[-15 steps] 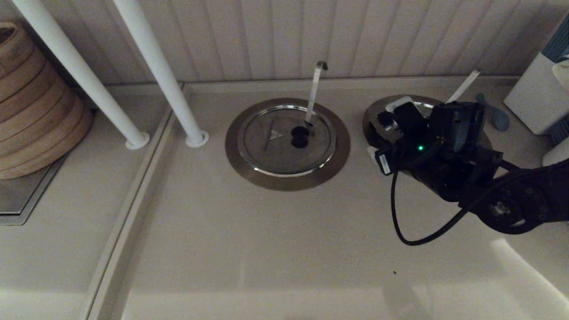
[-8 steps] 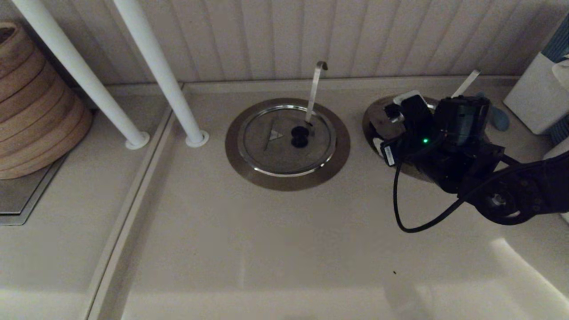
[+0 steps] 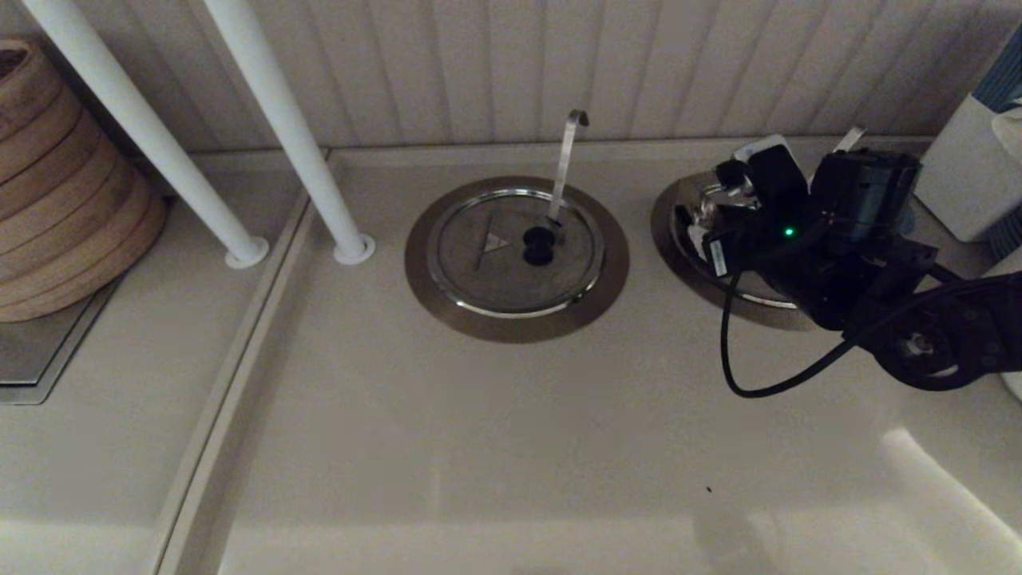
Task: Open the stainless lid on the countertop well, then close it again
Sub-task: Close the lid
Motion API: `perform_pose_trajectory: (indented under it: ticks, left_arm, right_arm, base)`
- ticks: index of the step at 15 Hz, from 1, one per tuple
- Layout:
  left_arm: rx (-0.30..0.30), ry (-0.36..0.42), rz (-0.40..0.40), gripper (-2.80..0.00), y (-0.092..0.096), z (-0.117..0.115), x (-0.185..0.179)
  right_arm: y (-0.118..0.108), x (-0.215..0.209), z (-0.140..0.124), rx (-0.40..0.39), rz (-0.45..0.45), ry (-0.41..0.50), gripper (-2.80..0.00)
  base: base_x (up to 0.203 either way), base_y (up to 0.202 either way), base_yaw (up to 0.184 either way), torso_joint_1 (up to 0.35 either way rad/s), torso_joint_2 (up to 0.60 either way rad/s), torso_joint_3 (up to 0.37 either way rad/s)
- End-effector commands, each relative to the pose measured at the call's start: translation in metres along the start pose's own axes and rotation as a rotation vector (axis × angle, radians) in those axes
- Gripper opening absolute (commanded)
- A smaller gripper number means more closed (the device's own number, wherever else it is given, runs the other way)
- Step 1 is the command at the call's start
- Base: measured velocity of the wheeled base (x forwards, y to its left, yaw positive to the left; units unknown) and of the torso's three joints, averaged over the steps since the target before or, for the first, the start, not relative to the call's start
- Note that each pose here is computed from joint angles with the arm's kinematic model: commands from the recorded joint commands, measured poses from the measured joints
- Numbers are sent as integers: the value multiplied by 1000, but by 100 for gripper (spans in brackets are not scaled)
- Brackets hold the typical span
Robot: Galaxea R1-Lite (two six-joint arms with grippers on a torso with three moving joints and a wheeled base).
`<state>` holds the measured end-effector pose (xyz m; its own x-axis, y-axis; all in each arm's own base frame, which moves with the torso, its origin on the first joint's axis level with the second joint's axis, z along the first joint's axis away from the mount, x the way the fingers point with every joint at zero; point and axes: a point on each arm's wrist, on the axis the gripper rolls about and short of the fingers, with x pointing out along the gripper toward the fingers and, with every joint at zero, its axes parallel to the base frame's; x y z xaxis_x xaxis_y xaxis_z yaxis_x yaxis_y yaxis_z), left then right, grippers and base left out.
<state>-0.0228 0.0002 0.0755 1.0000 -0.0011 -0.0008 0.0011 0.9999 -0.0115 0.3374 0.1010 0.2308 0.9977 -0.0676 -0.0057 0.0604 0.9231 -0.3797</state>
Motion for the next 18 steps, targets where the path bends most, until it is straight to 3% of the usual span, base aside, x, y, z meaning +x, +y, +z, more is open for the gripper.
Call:
perform_pose_trajectory:
  ticks: [1, 13, 18]
  left_arm:
    - [-1, 1, 1, -280, 0, 0, 0]
    - [-1, 1, 1, -280, 0, 0, 0]
    - [-1, 1, 0, -280, 0, 0, 0]
  right_arm:
    - [-9, -3, 6, 7, -24, -19, 0]
    - [-43, -2, 10, 21, -114, -34, 0]
    - [-75, 6, 7, 24, -213, -27, 0]
  base:
    - [0, 0, 0, 0, 0, 0]
    - [0, 0, 0, 0, 0, 0]
    - [0, 0, 0, 0, 0, 0]
